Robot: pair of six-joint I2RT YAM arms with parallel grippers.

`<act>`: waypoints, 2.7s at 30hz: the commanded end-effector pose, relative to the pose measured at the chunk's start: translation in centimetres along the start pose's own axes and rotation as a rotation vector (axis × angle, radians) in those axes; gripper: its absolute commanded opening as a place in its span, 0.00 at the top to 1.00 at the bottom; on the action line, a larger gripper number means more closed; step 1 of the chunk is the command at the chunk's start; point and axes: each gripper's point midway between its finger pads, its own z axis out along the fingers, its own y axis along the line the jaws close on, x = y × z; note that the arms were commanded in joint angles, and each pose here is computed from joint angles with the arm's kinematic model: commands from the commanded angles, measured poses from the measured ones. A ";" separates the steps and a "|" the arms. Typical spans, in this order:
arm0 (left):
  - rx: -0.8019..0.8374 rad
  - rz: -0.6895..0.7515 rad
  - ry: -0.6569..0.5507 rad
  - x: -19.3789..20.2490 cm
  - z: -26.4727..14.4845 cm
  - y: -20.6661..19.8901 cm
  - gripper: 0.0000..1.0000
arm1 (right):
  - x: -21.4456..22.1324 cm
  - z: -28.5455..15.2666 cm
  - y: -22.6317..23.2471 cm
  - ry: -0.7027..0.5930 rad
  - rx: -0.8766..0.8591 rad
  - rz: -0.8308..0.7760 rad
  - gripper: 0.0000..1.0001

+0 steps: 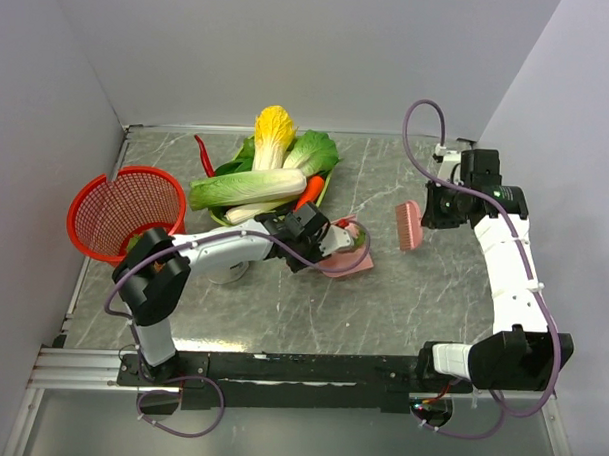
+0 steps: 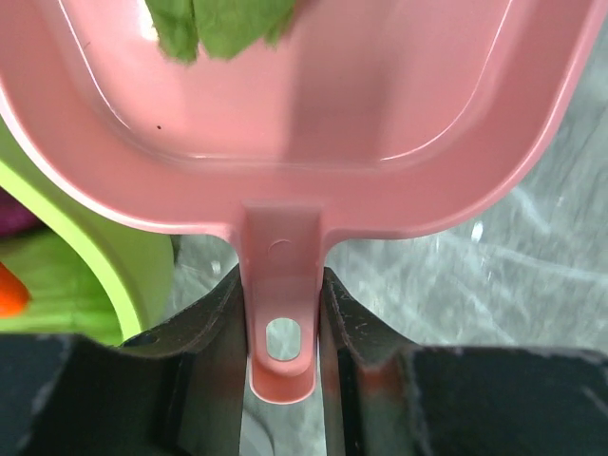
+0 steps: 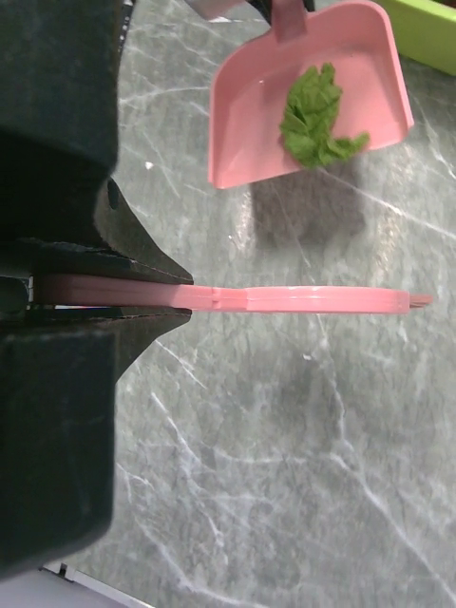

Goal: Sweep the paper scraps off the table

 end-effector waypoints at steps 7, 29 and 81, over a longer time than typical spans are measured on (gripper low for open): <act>-0.005 -0.063 -0.332 -10.4 -1.7 2.4 0.99 | -0.8 -0.8 -2.1 -0.075 0.071 0.079 1.00; -0.270 -0.065 -0.387 -8.1 -16.5 10.6 0.99 | 0.2 1.9 -2.6 -0.016 0.023 0.174 1.00; -0.683 0.425 0.874 32.4 -48.3 22.2 0.99 | -1.7 6.3 -1.9 0.073 -0.114 0.238 1.00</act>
